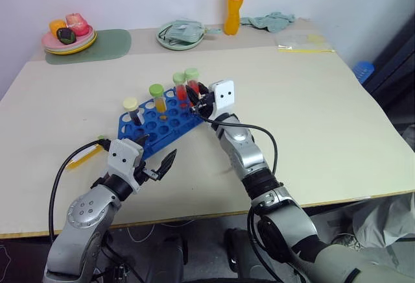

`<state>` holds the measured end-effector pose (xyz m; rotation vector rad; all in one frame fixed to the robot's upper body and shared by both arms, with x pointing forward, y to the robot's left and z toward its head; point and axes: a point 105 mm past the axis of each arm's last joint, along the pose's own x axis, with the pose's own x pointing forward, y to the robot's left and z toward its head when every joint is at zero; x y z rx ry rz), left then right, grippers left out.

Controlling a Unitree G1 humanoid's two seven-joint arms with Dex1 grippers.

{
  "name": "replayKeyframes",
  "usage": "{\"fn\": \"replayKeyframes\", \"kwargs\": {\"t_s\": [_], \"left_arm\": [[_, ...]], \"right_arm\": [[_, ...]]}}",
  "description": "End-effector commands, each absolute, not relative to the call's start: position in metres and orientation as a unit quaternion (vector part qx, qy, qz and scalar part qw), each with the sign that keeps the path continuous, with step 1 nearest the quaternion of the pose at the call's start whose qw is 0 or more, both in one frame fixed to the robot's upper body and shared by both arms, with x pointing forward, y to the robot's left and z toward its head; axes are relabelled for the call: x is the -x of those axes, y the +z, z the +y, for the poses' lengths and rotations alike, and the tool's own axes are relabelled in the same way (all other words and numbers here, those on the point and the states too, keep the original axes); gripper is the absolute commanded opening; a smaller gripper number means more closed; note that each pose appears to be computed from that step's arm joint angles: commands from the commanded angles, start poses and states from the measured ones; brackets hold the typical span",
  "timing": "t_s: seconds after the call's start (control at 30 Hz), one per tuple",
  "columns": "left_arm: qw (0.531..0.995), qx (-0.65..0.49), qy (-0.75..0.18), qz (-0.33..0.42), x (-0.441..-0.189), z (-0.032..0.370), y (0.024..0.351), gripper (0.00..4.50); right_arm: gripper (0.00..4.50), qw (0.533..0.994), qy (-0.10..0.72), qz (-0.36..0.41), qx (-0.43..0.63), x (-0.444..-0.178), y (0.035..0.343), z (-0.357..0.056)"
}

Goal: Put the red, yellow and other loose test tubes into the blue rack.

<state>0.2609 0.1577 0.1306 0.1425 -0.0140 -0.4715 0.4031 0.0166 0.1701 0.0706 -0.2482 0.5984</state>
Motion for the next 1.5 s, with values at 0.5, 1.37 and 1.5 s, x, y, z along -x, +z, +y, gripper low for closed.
{"fn": "replayKeyframes", "kwargs": {"t_s": [0.5, 1.37, 1.5], "left_arm": [[0.984, -0.050, -0.170, 0.023, -0.249, 0.222, 0.171, 4.50], [0.793, -0.256, -0.240, 0.498, -0.316, 0.357, 0.143, 4.50], [0.780, -0.269, -0.245, 0.509, -0.322, 0.359, 0.139, 3.69]], "right_arm": [[4.05, 0.913, 0.349, -0.207, -0.044, -0.379, 0.225, 0.008], [4.05, 0.792, 0.597, -0.054, 0.121, -0.284, 0.162, -0.024], [4.12, 0.786, 0.605, -0.036, 0.125, -0.278, 0.159, -0.028]]}}
